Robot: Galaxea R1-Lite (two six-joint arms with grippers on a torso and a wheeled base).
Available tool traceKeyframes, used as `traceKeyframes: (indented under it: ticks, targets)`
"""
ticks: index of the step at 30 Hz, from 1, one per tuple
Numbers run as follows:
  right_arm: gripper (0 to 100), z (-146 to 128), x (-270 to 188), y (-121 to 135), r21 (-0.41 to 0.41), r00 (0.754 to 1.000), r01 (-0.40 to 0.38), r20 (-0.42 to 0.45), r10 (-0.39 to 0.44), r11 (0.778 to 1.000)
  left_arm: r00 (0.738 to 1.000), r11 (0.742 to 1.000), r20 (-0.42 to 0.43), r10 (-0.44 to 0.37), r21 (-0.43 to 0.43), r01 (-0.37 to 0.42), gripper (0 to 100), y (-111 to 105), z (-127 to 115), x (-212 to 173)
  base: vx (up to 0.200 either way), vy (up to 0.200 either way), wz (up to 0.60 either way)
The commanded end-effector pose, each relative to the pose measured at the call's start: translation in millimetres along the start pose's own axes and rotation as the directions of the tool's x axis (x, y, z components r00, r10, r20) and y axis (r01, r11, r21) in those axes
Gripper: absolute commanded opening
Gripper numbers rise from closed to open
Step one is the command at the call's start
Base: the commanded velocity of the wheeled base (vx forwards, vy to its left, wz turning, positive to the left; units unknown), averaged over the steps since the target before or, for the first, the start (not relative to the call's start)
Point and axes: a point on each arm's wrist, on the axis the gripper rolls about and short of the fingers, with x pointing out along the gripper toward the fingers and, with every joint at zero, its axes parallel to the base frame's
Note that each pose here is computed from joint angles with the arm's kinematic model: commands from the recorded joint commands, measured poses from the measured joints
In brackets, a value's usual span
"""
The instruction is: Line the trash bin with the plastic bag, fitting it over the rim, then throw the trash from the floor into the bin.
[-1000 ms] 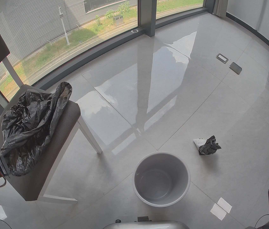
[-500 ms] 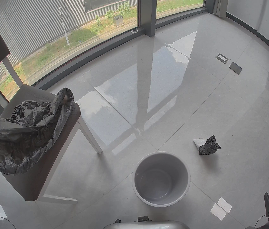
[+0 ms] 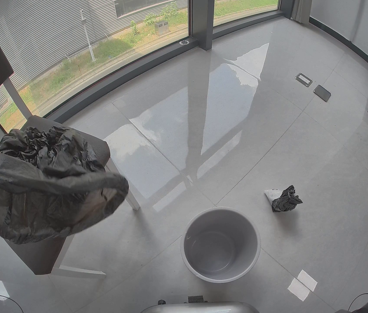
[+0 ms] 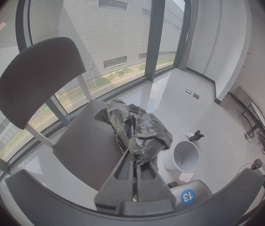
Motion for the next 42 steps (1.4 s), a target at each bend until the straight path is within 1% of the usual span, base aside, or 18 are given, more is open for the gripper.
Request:
traceKeyframes:
  ticks: [1, 2, 4, 8, 10, 11, 13, 15, 19, 21, 23, 26, 29, 33, 36, 37, 39, 42]
  targets:
    - [100, 15.0, 35.3, 3.3, 0.001, 0.953, -0.175, -0.251, 0.169, 0.985, 0.994, 0.995, 0.044, -0.097, 0.041, 0.096, 0, -11.6, 47.4, 12.3, 0.000, 0.000, 0.00]
    - [100, 15.0, 35.3, 3.3, 0.001, 0.953, -0.175, -0.251, 0.169, 0.985, 0.994, 0.995, 0.044, -0.097, 0.041, 0.096, 0, -11.6, 47.4, 12.3, 0.000, 0.000, 0.00]
    - [100, 8.9, 50.5, 3.0, -0.048, 0.911, -0.221, -0.366, 0.188, 0.974, 0.990, 0.992, 0.072, -0.122, 0.047, 0.118, 0, -19.2, 79.8, 23.9, 0.000, 0.000, 0.00]
    - [100, 7.2, 73.7, 3.7, -0.093, 0.860, -0.267, -0.472, 0.194, 0.959, 0.985, 0.989, 0.095, -0.144, 0.059, 0.138, 0, -30.2, 110.2, 38.8, 0.000, 0.000, 0.00]
    - [100, 7.5, 76.6, 4.3, -0.094, 0.854, -0.279, -0.480, 0.202, 0.956, 0.984, 0.988, 0.094, -0.149, 0.062, 0.144, 0, -33.0, 113.2, 41.4, 0.000, 0.000, 0.00]
    - [100, 7.4, 82.3, 6.9, -0.090, 0.835, -0.321, -0.497, 0.236, 0.943, 0.983, 0.985, 0.084, -0.161, 0.076, 0.155, 0, -42.3, 118.6, 48.2, 0.000, 0.000, 0.00]
    - [100, 6.5, 86.7, 9.9, -0.082, 0.814, -0.357, -0.516, 0.267, 0.930, 0.984, 0.984, 0.070, -0.166, 0.081, 0.160, 0, -50.5, 120.2, 55.6, 0.000, 0.000, 0.00]
    - [100, 7.6, 91.0, 12.0, -0.085, 0.808, -0.370, -0.521, 0.276, 0.925, 0.984, 0.983, 0.055, -0.171, 0.083, 0.166, 0, -54.8, 119.7, 60.3, 0.000, 0.000, 0.00]
    - [100, 9.8, 113.8, 21.4, -0.095, 0.790, -0.394, -0.543, 0.285, 0.914, 0.980, 0.980, 0.028, -0.195, 0.040, 0.194, 0, -66.7, 122.4, 74.1, 0.000, 0.000, 0.00]
    - [100, 10.4, 126.1, 26.3, -0.107, 0.800, -0.389, -0.532, 0.278, 0.915, 0.977, 0.977, 0.035, -0.211, -0.002, 0.211, 0, -72.4, 128.6, 77.2, 0.000, 0.000, 0.00]
    - [100, 10.6, 140.1, 32.4, -0.123, 0.811, -0.386, -0.518, 0.272, 0.914, 0.971, 0.970, 0.048, -0.233, -0.053, 0.236, 0, -80.2, 137.5, 80.8, 0.000, 0.000, 0.00]
    - [100, 8.3, 157.1, 42.7, -0.133, 0.808, -0.402, -0.518, 0.282, 0.906, 0.963, 0.956, 0.043, -0.265, -0.114, 0.269, 0, -90.1, 146.9, 81.6, 0.000, 0.000, 0.00]
    - [100, 7.8, 174.7, 54.7, -0.142, 0.804, -0.412, -0.523, 0.285, 0.900, 0.945, 0.929, 0.039, -0.326, -0.172, 0.328, 0, -104.2, 154.1, 77.0, 0.000, 0.000, 0.00]
    - [100, 8.8, 195.1, 68.1, -0.141, 0.797, -0.431, -0.522, 0.303, 0.891, 0.933, 0.910, 0.056, -0.354, -0.208, 0.358, 0, -113.0, 160.7, 77.6, 0.000, 0.000, 0.00]
    - [100, 8.3, 209.1, 78.1, -0.139, 0.789, -0.450, -0.525, 0.320, 0.882, 0.932, 0.905, 0.074, -0.355, -0.224, 0.362, 0, -115.5, 165.1, 79.8, 0.000, 0.000, 0.00]
    - [100, 7.1, 218.2, 89.1, -0.134, 0.777, -0.477, -0.527, 0.345, 0.869, 0.931, 0.903, 0.081, -0.356, -0.228, 0.365, 0, -116.2, 167.4, 80.0, 0.000, 0.000, 0.00]
    - [100, 7.1, 222.9, 95.0, -0.132, 0.771, -0.490, -0.526, 0.358, 0.862, 0.931, 0.902, 0.083, -0.356, -0.230, 0.366, 0, -116.6, 168.0, 80.4, 0.000, 0.000, 0.00]
    - [100, 1.2, 240.6, 122.2, -0.120, 0.737, -0.549, -0.536, 0.412, 0.827, 0.930, 0.901, 0.085, -0.358, -0.229, 0.368, 0, -117.8, 168.9, 81.7, 0.000, 0.000, 0.00]
